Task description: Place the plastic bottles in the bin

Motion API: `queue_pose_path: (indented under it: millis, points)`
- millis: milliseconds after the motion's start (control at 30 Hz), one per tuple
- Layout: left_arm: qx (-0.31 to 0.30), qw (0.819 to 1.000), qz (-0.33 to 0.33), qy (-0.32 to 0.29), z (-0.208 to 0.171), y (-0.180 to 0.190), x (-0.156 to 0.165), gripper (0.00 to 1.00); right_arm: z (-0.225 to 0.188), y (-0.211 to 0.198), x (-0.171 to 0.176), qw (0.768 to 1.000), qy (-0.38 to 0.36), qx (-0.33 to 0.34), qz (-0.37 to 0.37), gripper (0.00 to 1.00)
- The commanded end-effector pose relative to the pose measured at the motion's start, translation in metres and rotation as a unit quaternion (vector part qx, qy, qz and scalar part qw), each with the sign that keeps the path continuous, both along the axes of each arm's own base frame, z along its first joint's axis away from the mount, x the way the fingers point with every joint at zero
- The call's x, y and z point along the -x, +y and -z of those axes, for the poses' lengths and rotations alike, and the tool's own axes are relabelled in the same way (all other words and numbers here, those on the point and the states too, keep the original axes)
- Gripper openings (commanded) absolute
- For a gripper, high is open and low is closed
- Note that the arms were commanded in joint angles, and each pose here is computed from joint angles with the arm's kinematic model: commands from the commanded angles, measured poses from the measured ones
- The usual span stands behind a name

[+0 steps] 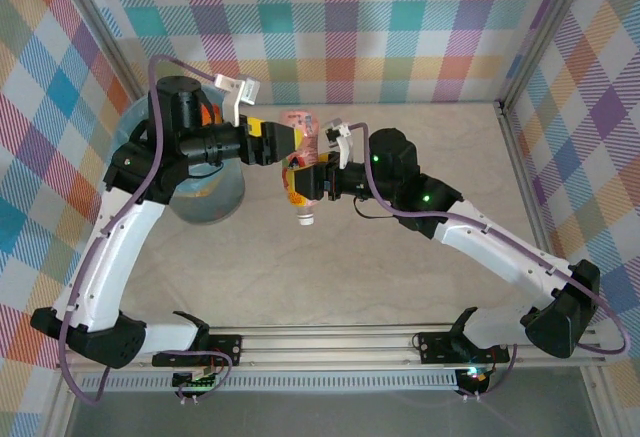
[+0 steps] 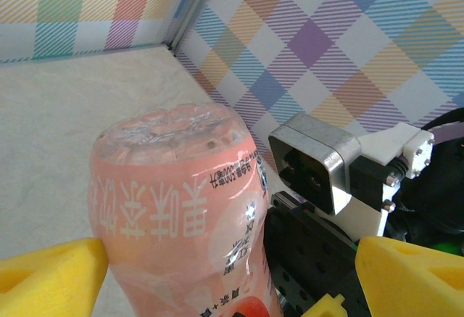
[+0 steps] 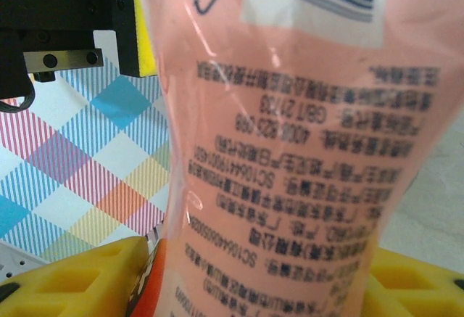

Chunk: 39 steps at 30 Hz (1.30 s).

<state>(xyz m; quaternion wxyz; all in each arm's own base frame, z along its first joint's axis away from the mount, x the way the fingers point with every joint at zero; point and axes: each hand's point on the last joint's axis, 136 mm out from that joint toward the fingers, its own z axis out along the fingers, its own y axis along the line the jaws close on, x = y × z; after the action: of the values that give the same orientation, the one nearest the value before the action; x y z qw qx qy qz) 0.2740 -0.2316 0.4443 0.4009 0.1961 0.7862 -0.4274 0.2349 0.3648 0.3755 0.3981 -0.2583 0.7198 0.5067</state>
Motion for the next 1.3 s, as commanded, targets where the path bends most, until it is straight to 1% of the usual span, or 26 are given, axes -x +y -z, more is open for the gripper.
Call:
queue_pose_path:
  millis: [0, 467, 567, 633, 700, 867, 1067, 1167, 1267]
  points:
    - [-0.005, 1.0, 0.004, 0.028, 0.012, -0.01, -0.003, 0.9, -0.048, 0.006, 0.037, 0.994, -0.066, -0.055, -0.069, 0.59]
    - [-0.001, 0.999, -0.013, 0.047, 0.019, -0.013, -0.017, 0.94, -0.06, 0.004, 0.047, 0.992, -0.082, -0.064, -0.073, 0.6]
    - [0.009, 0.999, -0.006, 0.052, 0.018, -0.017, -0.017, 0.92, -0.06, 0.004, 0.047, 0.992, -0.082, -0.063, -0.074, 0.6]
    - [0.019, 0.998, 0.0, 0.056, 0.015, -0.019, -0.017, 0.89, -0.06, 0.004, 0.048, 0.992, -0.083, -0.064, -0.075, 0.6]
    - [0.026, 0.998, 0.004, 0.059, 0.012, -0.021, -0.016, 0.89, -0.06, 0.004, 0.048, 0.992, -0.082, -0.065, -0.075, 0.6]
    - [0.017, 0.997, -0.032, 0.067, 0.015, -0.014, -0.024, 0.94, -0.065, 0.001, 0.049, 0.991, -0.088, -0.071, -0.07, 0.59]
    - [0.022, 0.996, -0.059, 0.067, 0.012, -0.008, -0.029, 0.94, -0.069, -0.004, 0.05, 0.99, -0.097, -0.077, -0.062, 0.58]
    - [0.04, 0.996, -0.043, 0.065, 0.006, -0.014, -0.026, 0.86, -0.068, -0.005, 0.048, 0.991, -0.098, -0.075, -0.055, 0.58]
    - [0.06, 0.996, -0.02, 0.068, -0.003, -0.02, -0.021, 0.73, -0.066, -0.006, 0.046, 0.991, -0.097, -0.072, -0.051, 0.6]
